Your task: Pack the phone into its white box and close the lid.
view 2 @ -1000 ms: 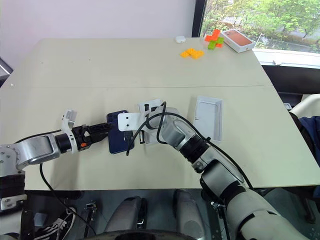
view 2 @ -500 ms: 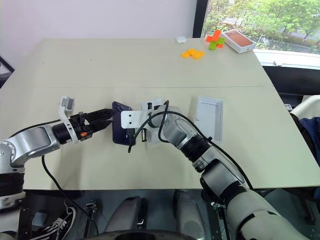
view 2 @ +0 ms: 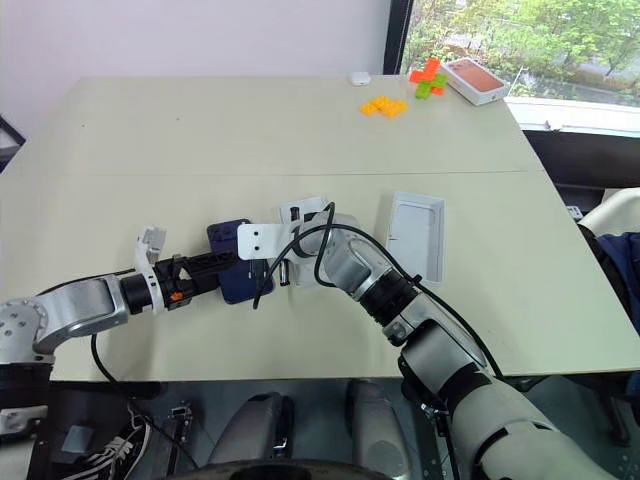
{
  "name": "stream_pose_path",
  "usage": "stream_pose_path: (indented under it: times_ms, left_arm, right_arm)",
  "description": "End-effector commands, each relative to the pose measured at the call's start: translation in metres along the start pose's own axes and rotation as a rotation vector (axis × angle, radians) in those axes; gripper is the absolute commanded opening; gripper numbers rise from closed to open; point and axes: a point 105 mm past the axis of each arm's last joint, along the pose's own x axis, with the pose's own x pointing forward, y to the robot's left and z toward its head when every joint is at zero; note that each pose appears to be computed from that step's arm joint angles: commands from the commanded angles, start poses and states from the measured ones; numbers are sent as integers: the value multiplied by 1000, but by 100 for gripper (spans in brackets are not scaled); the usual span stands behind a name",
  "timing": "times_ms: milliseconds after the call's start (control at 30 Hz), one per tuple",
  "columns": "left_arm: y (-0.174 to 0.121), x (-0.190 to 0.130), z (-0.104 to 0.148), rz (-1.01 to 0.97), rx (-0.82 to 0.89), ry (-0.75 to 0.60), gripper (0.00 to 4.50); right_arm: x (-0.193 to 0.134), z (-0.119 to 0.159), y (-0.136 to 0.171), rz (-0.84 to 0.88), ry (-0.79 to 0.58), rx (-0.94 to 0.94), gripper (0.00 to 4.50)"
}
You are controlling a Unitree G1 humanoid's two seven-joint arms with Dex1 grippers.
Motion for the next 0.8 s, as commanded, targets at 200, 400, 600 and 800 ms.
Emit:
stream_pose_path:
  times_ms: [200, 400, 600, 800]
  left_arm:
    - [-5, -2, 7, -53, -1, -40, 347]
    - [-5, -4, 4, -68, -8, -41, 46]
    - [-1, -7, 2, -56, -4, -29, 4]
    - [2, -13, 4, -101, -56, -61, 4]
  right_arm:
    - [-2, 11, -1, -4, -44, -17, 0]
    - [-2, 11, -2, -6, -42, -16, 0]
    - [-2, 12, -2, -6, -44, -17, 0]
    - [-6, 13, -4, -3, -71, 9, 0]
